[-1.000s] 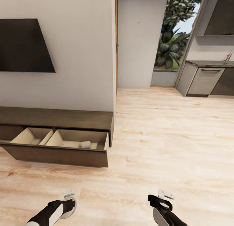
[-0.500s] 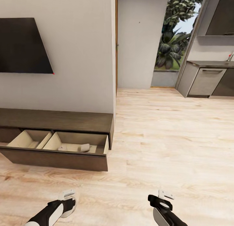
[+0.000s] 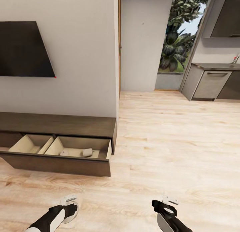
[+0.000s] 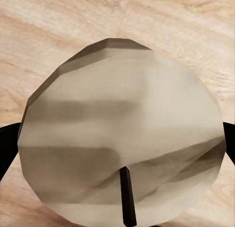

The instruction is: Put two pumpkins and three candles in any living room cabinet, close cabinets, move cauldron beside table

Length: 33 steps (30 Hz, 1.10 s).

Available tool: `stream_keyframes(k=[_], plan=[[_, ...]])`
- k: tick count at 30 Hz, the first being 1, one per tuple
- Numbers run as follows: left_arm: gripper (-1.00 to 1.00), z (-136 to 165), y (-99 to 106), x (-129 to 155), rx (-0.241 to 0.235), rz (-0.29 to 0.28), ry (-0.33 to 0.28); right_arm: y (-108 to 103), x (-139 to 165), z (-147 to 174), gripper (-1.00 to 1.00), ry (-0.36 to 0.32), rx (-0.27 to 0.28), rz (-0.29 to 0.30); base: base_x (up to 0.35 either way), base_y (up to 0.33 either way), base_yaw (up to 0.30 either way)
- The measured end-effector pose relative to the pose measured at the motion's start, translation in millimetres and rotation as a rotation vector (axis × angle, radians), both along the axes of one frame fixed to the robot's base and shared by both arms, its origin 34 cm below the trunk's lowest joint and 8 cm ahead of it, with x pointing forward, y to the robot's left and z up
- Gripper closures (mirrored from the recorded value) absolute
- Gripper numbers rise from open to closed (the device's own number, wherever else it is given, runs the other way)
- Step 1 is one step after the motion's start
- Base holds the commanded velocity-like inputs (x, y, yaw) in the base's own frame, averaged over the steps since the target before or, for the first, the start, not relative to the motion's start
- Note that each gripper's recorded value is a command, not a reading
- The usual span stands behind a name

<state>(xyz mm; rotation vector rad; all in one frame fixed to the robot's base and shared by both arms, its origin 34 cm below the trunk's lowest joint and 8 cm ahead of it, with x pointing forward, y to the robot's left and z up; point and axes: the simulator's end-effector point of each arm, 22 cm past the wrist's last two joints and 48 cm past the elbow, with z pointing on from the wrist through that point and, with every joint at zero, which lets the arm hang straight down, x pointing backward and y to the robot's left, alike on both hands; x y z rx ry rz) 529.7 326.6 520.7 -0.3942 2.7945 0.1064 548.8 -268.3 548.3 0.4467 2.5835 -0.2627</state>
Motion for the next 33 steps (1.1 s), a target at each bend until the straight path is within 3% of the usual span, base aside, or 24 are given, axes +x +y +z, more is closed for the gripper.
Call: stream_keyframes(k=[23, 28, 33], plan=[[1.00, 35, -7, 0, -0.015, -0.005, 0.004, -1, -1, 35, -1.00, 0.001, -0.001, -0.002, 0.000, 0.000, 0.000], [1.00, 58, -23, 15, -0.074, -0.044, 0.077, -2, -2, 42, -1.00, 0.002, 0.001, -0.007, 0.000, 0.000, 0.000], [1.00, 114, -35, 53, -0.131, -0.111, 0.110, -2, -2, 49, -1.00, 0.001, -0.003, -0.005, 0.000, 0.000, 0.000]])
